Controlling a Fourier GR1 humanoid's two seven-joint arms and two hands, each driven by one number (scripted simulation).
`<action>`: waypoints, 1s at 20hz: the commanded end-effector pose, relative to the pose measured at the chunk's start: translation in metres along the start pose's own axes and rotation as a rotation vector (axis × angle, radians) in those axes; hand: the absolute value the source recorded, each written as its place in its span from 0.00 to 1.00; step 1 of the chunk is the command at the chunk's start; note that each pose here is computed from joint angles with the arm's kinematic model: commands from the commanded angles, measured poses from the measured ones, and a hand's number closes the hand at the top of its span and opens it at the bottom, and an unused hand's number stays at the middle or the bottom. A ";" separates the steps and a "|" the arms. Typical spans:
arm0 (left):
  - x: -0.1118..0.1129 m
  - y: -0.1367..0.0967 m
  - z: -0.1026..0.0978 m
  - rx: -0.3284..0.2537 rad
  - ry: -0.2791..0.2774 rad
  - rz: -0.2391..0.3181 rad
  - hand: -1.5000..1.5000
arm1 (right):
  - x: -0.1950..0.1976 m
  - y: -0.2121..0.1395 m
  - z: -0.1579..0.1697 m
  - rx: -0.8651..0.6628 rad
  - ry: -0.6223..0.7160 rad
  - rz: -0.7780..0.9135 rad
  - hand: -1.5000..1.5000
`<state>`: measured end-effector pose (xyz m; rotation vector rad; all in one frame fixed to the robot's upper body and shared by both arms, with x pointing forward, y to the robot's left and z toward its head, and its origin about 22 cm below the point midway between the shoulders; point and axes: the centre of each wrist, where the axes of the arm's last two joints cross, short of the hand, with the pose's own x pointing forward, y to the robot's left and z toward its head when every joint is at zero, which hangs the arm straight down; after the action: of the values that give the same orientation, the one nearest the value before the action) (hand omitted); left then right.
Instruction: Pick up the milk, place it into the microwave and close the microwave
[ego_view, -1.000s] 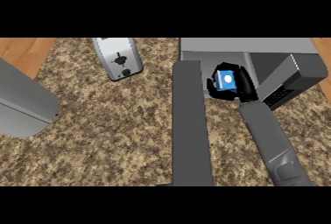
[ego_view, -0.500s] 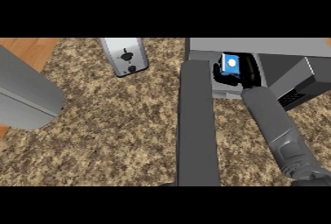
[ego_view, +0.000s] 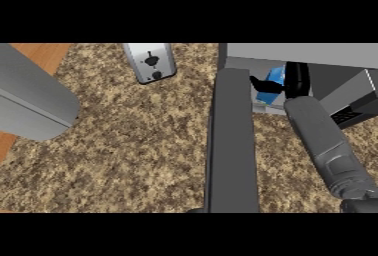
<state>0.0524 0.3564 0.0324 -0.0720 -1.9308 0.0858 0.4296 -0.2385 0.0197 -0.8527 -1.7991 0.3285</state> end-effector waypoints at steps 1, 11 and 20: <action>0.001 -0.004 -0.017 -0.035 0.002 -0.024 0.00 | 0.000 -0.009 -0.009 0.011 -0.011 0.087 0.00; -0.016 -0.017 -0.029 -0.107 -0.001 0.010 0.00 | 0.007 0.016 0.006 0.117 -0.019 -0.097 0.00; -0.013 -0.032 -0.024 -0.157 0.024 0.041 0.00 | -0.003 0.010 0.008 0.163 -0.042 -0.274 0.00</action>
<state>0.0811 0.3292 0.0269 -0.1939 -1.9195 -0.0108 0.4220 -0.2287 0.0010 -0.5472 -1.8542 0.3470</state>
